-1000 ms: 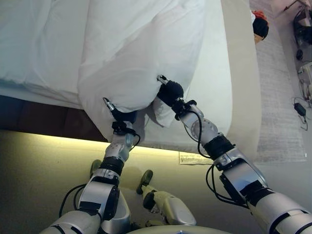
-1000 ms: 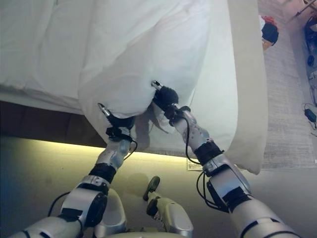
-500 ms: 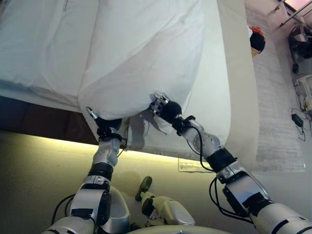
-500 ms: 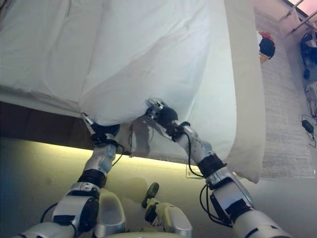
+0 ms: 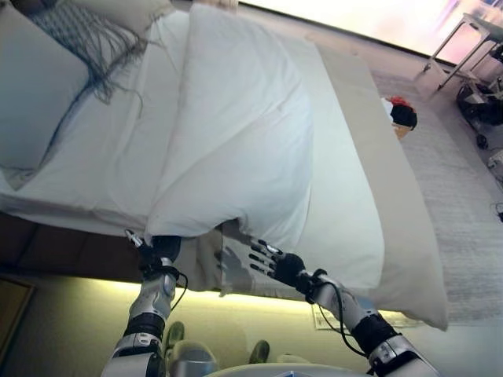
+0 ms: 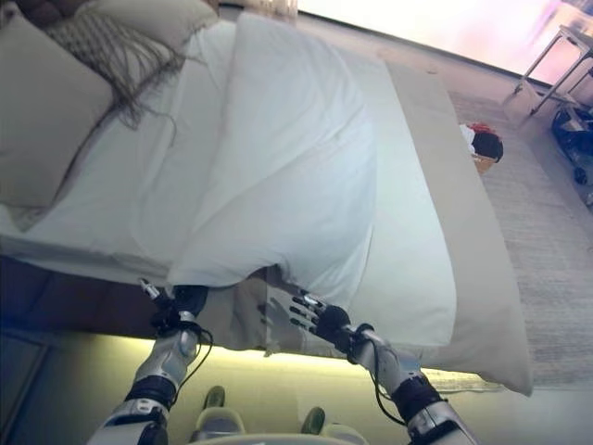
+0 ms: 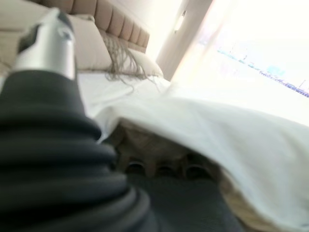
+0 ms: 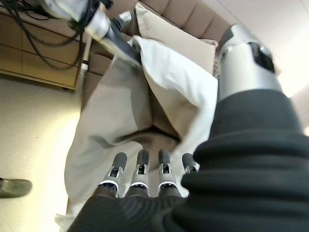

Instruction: Make the bed neatly

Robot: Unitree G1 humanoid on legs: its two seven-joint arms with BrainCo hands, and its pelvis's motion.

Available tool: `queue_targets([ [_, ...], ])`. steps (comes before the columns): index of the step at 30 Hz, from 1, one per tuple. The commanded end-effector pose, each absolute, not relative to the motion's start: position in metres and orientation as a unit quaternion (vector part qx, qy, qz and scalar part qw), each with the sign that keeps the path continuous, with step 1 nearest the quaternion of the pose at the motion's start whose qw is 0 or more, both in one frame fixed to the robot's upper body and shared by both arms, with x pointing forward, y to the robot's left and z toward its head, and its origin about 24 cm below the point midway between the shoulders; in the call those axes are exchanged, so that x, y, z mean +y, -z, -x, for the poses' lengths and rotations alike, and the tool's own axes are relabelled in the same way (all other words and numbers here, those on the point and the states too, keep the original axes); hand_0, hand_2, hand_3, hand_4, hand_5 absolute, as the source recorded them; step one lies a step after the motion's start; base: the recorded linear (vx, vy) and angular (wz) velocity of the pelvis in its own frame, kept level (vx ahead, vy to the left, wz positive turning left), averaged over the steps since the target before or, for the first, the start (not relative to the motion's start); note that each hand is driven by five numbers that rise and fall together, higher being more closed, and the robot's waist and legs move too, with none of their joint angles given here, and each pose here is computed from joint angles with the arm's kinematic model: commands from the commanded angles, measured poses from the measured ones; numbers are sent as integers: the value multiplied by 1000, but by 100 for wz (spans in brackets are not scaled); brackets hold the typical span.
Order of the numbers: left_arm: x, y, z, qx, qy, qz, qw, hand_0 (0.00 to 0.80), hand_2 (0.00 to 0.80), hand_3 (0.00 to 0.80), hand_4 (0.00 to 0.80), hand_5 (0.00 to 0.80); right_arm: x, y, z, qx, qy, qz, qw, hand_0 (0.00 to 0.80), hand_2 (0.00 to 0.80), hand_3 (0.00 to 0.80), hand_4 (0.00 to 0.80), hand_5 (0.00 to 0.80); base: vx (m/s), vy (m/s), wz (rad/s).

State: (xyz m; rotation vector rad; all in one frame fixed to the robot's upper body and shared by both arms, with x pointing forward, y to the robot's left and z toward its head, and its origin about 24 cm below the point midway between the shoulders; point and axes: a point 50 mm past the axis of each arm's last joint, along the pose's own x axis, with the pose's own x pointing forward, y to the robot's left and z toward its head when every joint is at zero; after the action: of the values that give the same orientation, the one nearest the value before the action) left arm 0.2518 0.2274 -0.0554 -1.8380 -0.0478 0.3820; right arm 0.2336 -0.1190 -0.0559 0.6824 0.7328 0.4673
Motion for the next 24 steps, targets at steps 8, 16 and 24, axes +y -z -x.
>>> queue_targets([
  [8,306,61,-207,-51,-242,717,652,0,0,0,0,0,-161,76,-212,357,-170,-325,859,0,0,0,0,0,26,73,0],
  [16,346,71,-164,-53,-319,694,644,0,0,0,0,0,-186,85,-205,369,-129,-317,864,0,0,0,0,0,1,60,0],
  [24,382,70,-121,-98,-395,678,612,0,0,0,0,0,-201,82,-205,359,-106,-322,870,0,0,0,0,0,-22,52,5],
])
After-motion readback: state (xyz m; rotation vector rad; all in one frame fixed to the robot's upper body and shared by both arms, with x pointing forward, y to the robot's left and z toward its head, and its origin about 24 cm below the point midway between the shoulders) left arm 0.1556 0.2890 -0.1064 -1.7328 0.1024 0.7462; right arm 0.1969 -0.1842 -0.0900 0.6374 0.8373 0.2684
